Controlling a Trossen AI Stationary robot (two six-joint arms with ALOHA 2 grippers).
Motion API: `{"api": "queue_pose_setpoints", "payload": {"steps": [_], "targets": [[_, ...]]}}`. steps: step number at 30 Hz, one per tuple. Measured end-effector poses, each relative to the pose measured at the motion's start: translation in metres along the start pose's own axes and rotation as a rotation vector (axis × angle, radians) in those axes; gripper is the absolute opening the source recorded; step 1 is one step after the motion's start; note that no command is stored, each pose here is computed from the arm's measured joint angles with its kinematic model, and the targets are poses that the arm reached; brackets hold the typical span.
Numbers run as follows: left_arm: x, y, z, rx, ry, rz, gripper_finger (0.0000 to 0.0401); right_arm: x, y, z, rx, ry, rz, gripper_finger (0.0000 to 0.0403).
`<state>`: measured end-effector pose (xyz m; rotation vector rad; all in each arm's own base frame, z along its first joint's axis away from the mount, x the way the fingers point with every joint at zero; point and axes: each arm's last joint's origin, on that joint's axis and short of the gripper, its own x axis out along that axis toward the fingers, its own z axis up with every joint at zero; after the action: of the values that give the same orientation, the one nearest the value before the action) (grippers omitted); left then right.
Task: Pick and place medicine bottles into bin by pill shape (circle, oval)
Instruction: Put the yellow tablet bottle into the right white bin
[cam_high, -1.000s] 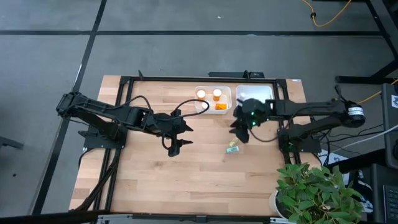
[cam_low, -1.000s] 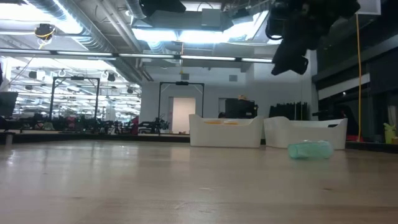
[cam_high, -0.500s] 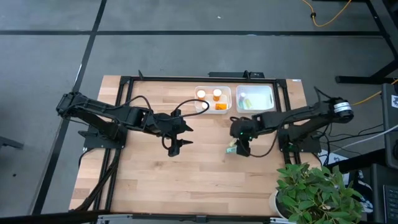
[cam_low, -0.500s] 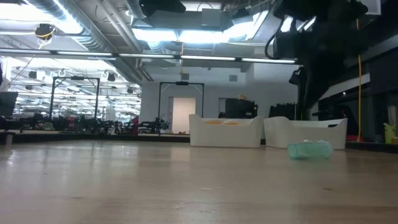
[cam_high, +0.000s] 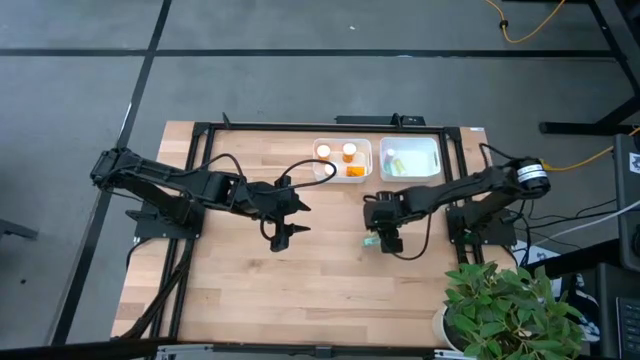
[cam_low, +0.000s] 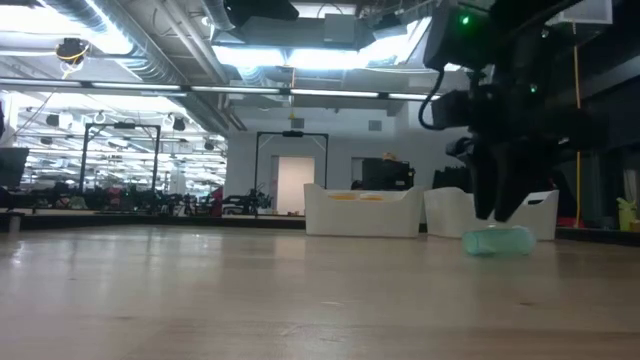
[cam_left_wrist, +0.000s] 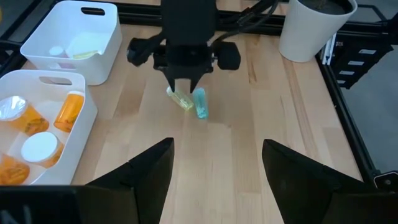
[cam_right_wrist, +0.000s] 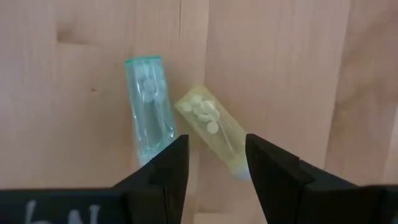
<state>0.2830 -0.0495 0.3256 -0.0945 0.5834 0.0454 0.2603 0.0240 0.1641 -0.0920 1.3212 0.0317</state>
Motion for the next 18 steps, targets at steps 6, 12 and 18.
{"api": "queue_pose_setpoints", "payload": {"steps": [6,12,18], "targets": [[0.0,0.0,0.0,0.0,-0.001,0.0,0.0237,0.015,0.0,0.004,-0.045,0.01,-0.032,0.016],[0.0,0.0,0.0,0.0,-0.001,0.0,0.0237,0.029,0.001,0.003,-0.028,0.063,-0.032,0.016],[0.0,0.0,0.0,0.0,0.0,0.0,0.0237,0.03,0.001,0.003,0.126,0.067,-0.035,0.0127]]}}
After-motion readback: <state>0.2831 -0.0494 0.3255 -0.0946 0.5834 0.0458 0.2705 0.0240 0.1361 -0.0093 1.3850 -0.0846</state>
